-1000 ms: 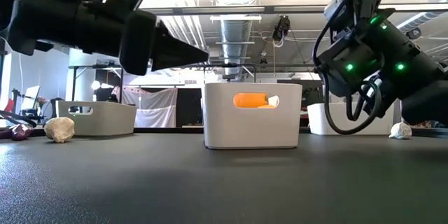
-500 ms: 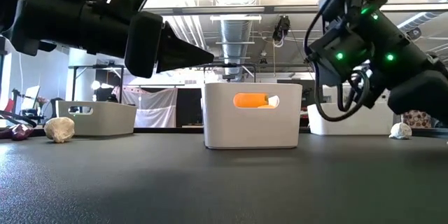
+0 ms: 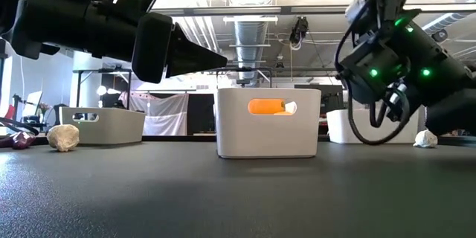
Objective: Sort produce into baskets
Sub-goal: Put the garlic into the top white bin
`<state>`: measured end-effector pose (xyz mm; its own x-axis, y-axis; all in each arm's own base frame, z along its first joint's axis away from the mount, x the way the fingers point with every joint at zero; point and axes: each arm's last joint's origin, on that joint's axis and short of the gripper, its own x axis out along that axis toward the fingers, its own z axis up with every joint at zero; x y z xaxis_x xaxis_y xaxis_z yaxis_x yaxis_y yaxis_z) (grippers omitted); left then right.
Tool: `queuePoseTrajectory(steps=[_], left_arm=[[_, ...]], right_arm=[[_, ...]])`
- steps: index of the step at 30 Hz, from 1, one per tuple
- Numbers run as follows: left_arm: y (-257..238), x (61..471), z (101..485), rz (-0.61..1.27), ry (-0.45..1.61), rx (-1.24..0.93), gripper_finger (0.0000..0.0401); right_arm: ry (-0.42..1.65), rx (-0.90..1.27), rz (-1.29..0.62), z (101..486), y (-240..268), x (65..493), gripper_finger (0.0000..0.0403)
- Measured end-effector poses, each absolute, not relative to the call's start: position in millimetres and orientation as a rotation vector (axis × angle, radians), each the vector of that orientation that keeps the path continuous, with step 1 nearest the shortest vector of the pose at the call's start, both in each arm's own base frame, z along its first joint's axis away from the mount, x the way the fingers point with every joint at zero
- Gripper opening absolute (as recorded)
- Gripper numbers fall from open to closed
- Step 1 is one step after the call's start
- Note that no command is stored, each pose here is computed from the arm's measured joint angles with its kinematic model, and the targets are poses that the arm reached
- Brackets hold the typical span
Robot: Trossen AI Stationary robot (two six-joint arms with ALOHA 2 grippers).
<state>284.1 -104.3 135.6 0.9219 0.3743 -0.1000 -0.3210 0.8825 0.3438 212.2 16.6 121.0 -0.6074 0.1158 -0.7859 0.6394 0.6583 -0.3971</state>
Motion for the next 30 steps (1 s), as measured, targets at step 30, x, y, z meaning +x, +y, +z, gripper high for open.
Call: queuePoseTrajectory(steps=[30], left_arm=[[-103, 284, 135, 0.367, 0.173, 0.333, 0.0212]], right_arm=[[2.045, 0.356, -1.053, 156, -8, 229, 0.0195]])
